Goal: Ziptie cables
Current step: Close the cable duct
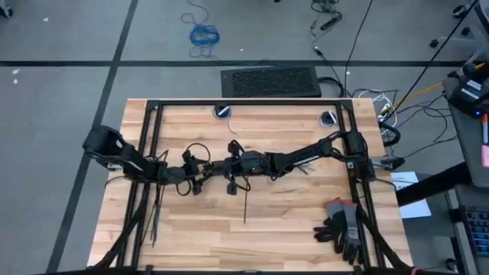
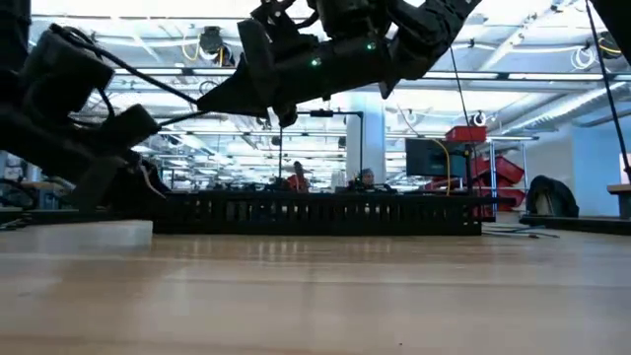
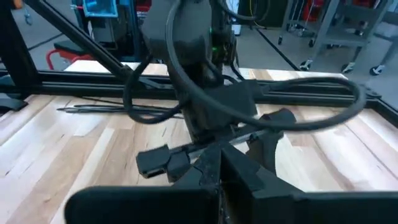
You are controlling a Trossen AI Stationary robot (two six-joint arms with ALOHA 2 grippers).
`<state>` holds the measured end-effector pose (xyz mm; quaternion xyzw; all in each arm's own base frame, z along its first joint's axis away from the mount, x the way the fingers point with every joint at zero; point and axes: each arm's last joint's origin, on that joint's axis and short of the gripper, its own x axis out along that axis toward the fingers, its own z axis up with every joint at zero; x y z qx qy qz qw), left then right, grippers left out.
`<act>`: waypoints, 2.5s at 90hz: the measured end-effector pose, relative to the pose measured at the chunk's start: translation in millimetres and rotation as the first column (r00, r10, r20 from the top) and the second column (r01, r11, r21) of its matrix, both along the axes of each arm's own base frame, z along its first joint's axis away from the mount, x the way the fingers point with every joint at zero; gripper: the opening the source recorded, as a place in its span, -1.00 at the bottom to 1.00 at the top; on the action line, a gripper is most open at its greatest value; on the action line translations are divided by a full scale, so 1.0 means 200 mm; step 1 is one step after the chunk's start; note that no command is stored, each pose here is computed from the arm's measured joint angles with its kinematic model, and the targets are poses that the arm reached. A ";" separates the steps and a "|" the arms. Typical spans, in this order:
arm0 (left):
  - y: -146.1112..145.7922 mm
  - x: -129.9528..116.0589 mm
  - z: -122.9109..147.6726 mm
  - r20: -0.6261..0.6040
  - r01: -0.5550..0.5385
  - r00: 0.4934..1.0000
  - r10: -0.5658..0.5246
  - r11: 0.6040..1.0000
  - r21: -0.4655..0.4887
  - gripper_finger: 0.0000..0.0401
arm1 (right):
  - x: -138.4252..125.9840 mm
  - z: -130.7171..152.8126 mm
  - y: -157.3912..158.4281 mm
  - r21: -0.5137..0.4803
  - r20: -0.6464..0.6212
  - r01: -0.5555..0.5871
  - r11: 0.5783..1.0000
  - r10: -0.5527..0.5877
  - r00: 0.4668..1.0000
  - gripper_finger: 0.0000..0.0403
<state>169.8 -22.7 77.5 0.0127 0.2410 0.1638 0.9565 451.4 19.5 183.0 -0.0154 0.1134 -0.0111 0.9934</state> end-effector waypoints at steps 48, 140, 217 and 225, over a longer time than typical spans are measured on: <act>0.02 0.06 -0.06 0.036 -0.018 0.999 0.017 1.000 0.006 0.49 | -0.04 -0.11 -0.14 0.078 -0.235 0.108 0.991 -0.087 0.968 -1.00; 0.01 0.17 -0.05 0.075 0.004 0.997 -0.003 1.000 -0.010 0.49 | -0.02 -0.29 -0.33 0.140 -0.296 0.061 0.988 -0.017 0.955 -1.00; 0.02 0.15 -0.07 0.036 -0.014 0.999 0.015 1.000 -0.006 0.22 | 0.08 -0.44 -0.28 0.220 -0.212 0.019 0.975 0.029 0.977 -1.00; 0.02 0.15 -0.07 0.032 -0.021 0.999 0.021 1.000 -0.005 0.22 | 0.11 -0.46 -0.28 0.224 -0.212 0.012 0.975 0.036 0.977 -1.00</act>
